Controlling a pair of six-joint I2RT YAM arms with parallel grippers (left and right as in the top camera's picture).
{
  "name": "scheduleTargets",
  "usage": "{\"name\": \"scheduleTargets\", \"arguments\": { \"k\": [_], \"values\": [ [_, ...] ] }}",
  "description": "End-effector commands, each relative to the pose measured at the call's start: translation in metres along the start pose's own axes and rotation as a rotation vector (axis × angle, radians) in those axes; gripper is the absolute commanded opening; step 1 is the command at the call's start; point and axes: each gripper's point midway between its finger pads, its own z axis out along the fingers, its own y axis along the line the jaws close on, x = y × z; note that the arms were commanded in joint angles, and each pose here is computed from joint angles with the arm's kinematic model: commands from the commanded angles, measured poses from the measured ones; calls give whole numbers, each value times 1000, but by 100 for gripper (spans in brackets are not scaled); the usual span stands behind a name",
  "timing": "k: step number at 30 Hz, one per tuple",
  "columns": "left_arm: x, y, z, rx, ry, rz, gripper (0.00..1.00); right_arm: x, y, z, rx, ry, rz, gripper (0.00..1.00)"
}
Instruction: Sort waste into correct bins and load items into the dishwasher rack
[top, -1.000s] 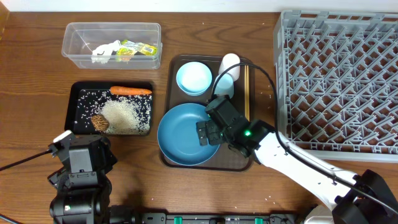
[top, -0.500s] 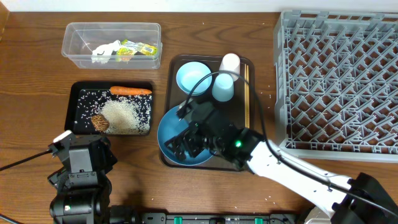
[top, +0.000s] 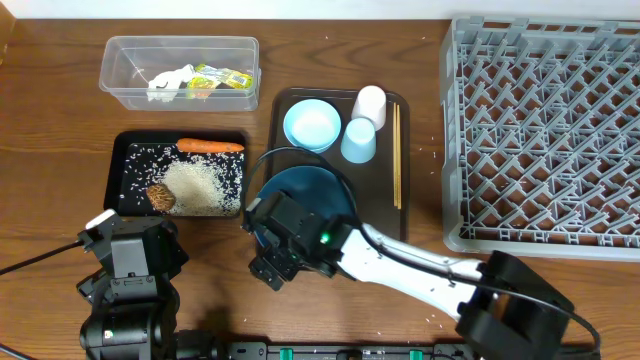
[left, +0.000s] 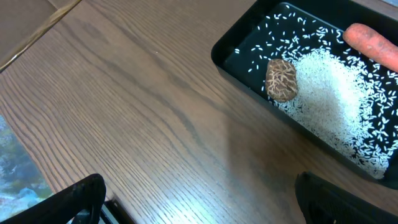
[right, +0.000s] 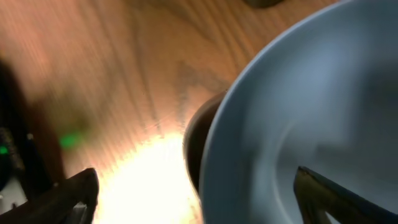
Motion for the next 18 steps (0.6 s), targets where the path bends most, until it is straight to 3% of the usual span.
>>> {"name": "scheduleTargets", "arguments": {
  "k": [1, 7, 13, 18],
  "values": [
    [1, 2, 1, -16, -1, 18, 98, -16, -1, 1, 43, -3, -53, 88],
    [1, 2, 1, -16, -1, 18, 98, 3, -5, 20, 53, 84, -42, 74],
    [1, 2, 1, -16, 0, 18, 98, 18, 0, 33, 47, 137, -54, 71],
    [1, 2, 1, -16, -1, 18, 98, 24, 8, 38, 42, 155, -71, 61]
  ]
}}
